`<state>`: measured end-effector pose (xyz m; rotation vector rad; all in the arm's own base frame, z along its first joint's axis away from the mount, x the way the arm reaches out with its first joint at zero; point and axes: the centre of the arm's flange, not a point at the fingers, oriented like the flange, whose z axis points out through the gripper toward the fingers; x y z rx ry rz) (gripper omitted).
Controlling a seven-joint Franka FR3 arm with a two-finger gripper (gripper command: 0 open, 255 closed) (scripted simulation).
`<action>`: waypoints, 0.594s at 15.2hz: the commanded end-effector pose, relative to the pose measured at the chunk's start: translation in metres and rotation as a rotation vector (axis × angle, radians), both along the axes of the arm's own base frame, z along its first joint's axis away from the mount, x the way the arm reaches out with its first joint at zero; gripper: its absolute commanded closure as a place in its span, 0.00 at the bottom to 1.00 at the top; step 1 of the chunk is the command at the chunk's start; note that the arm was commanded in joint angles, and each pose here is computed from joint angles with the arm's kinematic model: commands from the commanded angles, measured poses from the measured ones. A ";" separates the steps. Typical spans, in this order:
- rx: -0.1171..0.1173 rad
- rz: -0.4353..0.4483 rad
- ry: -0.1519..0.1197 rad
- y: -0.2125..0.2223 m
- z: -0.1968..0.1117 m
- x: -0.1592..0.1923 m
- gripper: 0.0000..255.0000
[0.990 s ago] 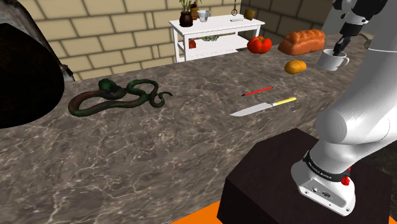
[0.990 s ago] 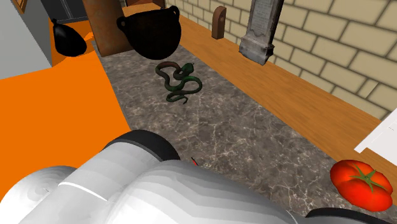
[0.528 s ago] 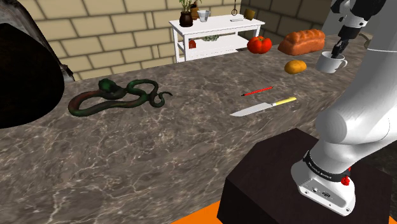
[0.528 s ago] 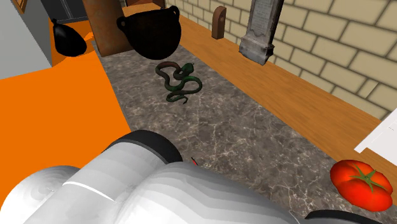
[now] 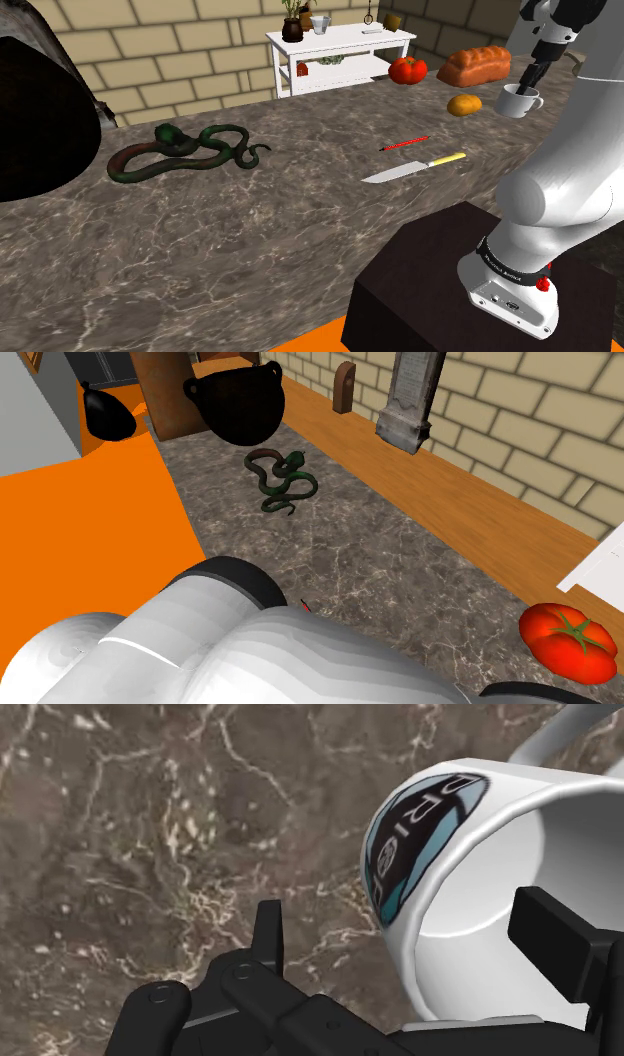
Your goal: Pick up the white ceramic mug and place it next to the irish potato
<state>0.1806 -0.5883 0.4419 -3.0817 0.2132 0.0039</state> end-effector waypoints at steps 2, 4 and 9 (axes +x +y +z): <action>0.000 0.000 0.000 -0.001 0.026 0.000 0.00; 0.000 0.000 0.000 -0.003 0.050 0.000 0.00; 0.000 0.000 0.000 -0.003 0.050 0.000 0.00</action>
